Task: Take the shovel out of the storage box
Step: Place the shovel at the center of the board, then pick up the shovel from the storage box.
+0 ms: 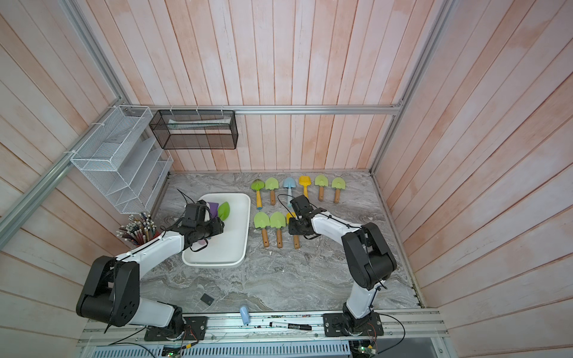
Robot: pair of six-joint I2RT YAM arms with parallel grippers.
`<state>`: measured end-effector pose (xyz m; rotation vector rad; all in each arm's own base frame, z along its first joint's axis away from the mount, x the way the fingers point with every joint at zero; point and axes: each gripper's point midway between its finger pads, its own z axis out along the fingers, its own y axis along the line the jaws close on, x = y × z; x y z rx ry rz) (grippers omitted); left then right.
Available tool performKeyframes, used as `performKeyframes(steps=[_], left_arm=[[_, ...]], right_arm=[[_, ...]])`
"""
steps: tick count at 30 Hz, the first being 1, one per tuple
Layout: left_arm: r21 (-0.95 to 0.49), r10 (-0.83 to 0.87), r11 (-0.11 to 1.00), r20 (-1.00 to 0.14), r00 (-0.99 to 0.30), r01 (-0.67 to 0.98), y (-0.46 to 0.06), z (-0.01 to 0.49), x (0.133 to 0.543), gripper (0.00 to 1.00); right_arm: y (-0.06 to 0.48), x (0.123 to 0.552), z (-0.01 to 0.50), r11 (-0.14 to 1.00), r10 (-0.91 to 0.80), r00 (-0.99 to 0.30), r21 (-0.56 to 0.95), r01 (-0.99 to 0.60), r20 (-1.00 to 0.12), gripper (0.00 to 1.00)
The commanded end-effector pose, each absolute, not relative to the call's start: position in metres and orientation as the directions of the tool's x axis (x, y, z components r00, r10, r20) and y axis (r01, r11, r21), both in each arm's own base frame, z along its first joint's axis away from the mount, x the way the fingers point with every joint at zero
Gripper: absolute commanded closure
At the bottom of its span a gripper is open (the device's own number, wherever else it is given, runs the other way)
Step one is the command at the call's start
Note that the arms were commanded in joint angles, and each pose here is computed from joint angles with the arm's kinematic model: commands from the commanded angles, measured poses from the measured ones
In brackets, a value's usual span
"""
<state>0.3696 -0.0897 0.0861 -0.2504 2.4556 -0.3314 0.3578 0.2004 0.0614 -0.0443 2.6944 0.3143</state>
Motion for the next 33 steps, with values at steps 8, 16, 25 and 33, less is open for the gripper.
performKeyframes(steps=[8,16,25,33], left_arm=[[-0.122,-0.215,0.977,-0.542,-0.813,-0.178,-0.063,0.060,0.386,0.41],[-0.065,-0.141,0.990,-0.509,-0.849,-0.125,-0.080,0.041,0.377,0.42],[0.065,-0.078,0.990,-0.466,-0.881,-0.122,-0.075,0.027,0.370,0.46],[0.107,-0.064,0.986,-0.458,-0.887,-0.126,-0.074,0.026,0.372,0.66]], right_arm=[[0.196,0.363,0.089,0.974,0.026,-0.887,0.212,-0.082,-0.461,0.56],[0.195,0.360,0.081,0.972,0.032,-0.891,0.222,-0.078,-0.454,0.56],[0.201,0.359,0.068,0.964,0.041,-0.901,0.253,-0.078,-0.432,0.56],[0.201,0.358,0.063,0.965,0.038,-0.901,0.251,-0.079,-0.432,0.56]])
